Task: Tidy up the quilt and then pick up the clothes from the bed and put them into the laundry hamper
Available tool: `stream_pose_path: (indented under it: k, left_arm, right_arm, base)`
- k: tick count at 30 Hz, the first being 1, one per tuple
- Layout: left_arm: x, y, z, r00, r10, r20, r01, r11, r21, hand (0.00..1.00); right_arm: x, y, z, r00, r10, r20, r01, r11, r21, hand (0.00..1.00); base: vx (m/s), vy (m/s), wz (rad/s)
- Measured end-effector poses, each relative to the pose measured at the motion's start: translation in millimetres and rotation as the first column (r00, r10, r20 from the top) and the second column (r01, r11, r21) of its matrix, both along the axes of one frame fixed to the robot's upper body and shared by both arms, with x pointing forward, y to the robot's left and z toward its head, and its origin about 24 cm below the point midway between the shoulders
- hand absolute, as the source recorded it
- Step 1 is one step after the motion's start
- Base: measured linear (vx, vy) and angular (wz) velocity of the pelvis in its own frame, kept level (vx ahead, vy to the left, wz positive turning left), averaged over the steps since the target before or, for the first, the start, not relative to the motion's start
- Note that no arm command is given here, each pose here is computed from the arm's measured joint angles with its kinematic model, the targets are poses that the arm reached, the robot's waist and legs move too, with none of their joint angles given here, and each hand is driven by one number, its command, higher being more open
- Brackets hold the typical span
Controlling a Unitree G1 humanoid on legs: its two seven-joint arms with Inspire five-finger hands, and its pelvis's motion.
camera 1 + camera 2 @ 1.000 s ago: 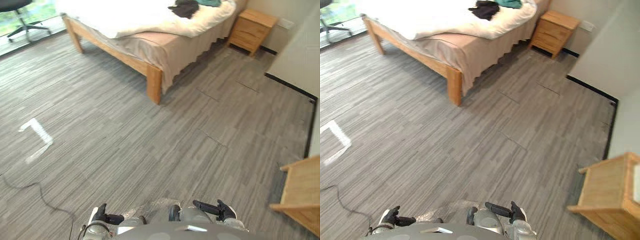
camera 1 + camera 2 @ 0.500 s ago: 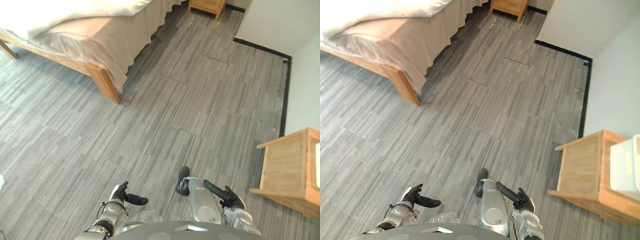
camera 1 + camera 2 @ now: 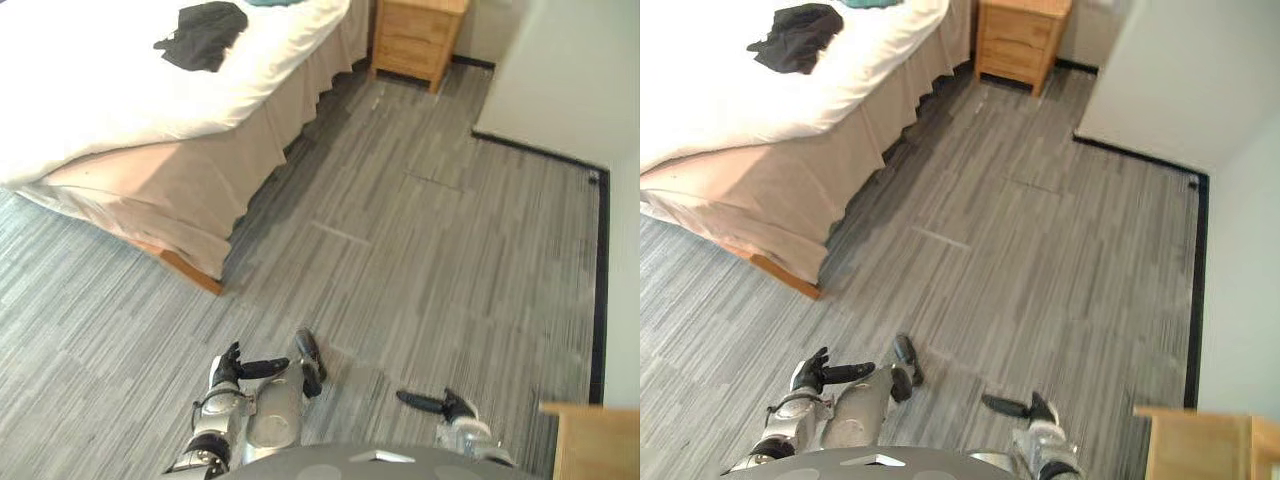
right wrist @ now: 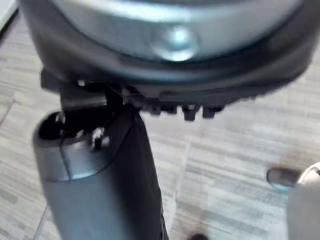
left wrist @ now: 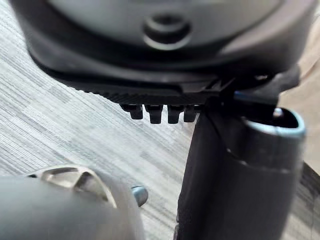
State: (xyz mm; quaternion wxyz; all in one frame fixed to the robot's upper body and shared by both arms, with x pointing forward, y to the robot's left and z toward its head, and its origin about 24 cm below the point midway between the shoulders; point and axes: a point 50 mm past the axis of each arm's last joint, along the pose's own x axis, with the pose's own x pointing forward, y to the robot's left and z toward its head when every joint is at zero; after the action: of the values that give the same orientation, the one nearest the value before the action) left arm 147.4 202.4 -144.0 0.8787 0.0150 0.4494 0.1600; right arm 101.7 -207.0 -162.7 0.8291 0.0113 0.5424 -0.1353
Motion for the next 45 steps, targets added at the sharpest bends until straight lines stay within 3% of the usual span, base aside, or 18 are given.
stream_pose_path:
  k: [3,5,12,15,18,19,24,25,26,27,32,35,38,45]
  left_arm:
    - [-6.8,12.3,-1.7,0.999,0.031,-0.04,-0.031,0.999,0.017,1.0]
    - [-18.2,11.5,-6.9,0.996,0.016,-0.089,-0.015,1.0,0.018,1.0]
    - [-18.6,3.6,-9.1,0.992,-0.06,-0.112,0.064,0.998,0.028,1.0]
    - [-27.1,8.7,-11.0,0.992,0.022,-0.12,-0.02,1.0,0.015,1.0]
    - [-37.4,-6.6,-16.2,0.99,0.052,-0.133,-0.058,0.997,-0.041,1.0]
    - [-34.1,-11.6,-14.8,0.986,0.132,-0.1,-0.14,0.987,-0.079,1.0]
    - [-30.5,-12.7,-13.3,0.991,0.106,-0.082,-0.112,0.991,-0.07,1.0]
    - [-27.1,-10.4,-11.9,0.993,0.098,-0.071,-0.103,0.993,-0.064,1.0]
    - [-32.0,17.2,-8.7,0.992,0.097,-0.081,-0.097,0.995,0.005,1.0]
    - [-36.1,21.6,-9.6,0.991,0.085,-0.103,-0.083,0.996,0.02,1.0]
    - [-42.8,24.5,-12.4,0.987,0.069,-0.147,-0.066,0.997,0.027,1.0]
    - [-56.0,22.0,-16.5,0.978,-0.008,-0.207,0.017,0.999,0.041,1.0]
    - [-52.7,44.2,-10.5,0.977,-0.034,-0.212,0.057,0.993,0.105,1.0]
    - [-69.7,31.0,-18.3,0.966,-0.017,-0.26,0.034,0.998,0.06,1.0]
  right_arm:
    - [-1.0,1.4,-0.5,1.0,-0.014,0.009,0.014,1.0,0.023,1.0]
    - [-6.8,-3.0,-0.7,1.0,-0.017,0.004,0.017,1.0,0.014,1.0]
    - [2.2,-10.4,4.5,0.998,0.0,0.068,0.0,1.0,-0.002,1.0]
    - [3.7,-8.3,4.5,0.997,0.006,0.074,-0.006,1.0,0.012,1.0]
    - [2.2,-20.8,6.3,0.998,0.032,0.059,-0.031,0.999,-0.018,1.0]
    - [-7.8,-26.3,3.5,0.994,0.11,-0.023,-0.111,0.993,-0.043,1.0]
    - [4.5,-24.2,6.1,0.992,0.124,0.007,-0.124,0.991,-0.045,1.0]
    - [4.7,-21.3,5.1,0.993,0.118,-0.004,-0.118,0.992,-0.036,1.0]
    - [-14.3,2.6,-4.2,0.992,0.117,-0.053,-0.115,0.993,0.026,1.0]
    - [-16.1,3.9,-4.7,0.992,0.116,-0.057,-0.114,0.993,0.029,1.0]
    - [-25.8,3.7,-6.4,0.993,0.097,-0.075,-0.095,0.995,0.031,1.0]
    - [-16.1,-4.3,-1.1,0.998,0.068,-0.005,-0.067,0.998,0.017,1.0]
    - [-14.6,20.1,-4.9,0.997,0.078,-0.008,-0.077,0.994,0.073,1.0]
    - [-20.1,6.7,-5.0,0.996,0.076,-0.038,-0.075,0.997,0.033,1.0]
  base:
    - [0.81,0.168,1.0]
    - [0.59,-0.034,1.32]
    - [0.6,-0.288,1.36]
    - [0.6,-0.54,0.89]
    - [0.68,-0.637,1.39]
    - [1.01,-0.903,1.91]
    - [0.39,-0.2,0.24]
    - [0.44,0.449,0.39]
    - [0.45,0.474,0.34]
    - [0.39,0.428,0.21]
    - [0.05,-0.006,0.02]
    - [0.0,-0.008,0.11]
    - [0.06,-0.094,0.16]
    - [0.04,-0.041,0.09]
